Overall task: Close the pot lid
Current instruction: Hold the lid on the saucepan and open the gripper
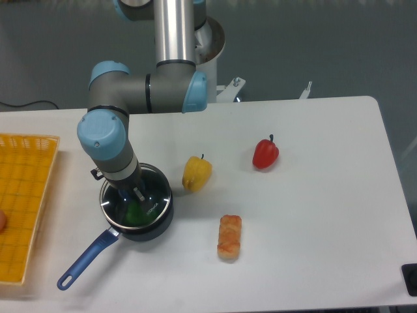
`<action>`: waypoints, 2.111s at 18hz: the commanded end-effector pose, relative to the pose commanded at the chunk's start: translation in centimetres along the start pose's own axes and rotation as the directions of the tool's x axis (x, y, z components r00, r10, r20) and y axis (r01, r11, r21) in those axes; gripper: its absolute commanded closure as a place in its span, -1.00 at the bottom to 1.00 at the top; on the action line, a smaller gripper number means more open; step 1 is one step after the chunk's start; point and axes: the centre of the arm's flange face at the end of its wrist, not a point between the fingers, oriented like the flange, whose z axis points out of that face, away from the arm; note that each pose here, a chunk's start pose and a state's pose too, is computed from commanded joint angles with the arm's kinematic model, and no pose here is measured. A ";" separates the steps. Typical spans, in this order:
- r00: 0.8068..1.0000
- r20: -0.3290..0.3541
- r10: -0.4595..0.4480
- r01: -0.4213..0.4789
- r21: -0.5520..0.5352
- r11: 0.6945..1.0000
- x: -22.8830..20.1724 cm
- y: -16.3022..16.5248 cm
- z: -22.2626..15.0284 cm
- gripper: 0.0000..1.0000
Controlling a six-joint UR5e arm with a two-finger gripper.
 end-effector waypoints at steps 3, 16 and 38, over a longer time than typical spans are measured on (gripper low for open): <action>1.000 0.001 0.000 0.000 -0.001 1.000 0.0 -0.1 0.2 0.18; 1.000 -0.001 -0.005 0.005 -0.004 1.000 -0.3 -0.3 0.5 0.18; 1.000 -0.004 -0.001 0.001 -0.013 1.000 -0.3 -0.6 1.1 0.18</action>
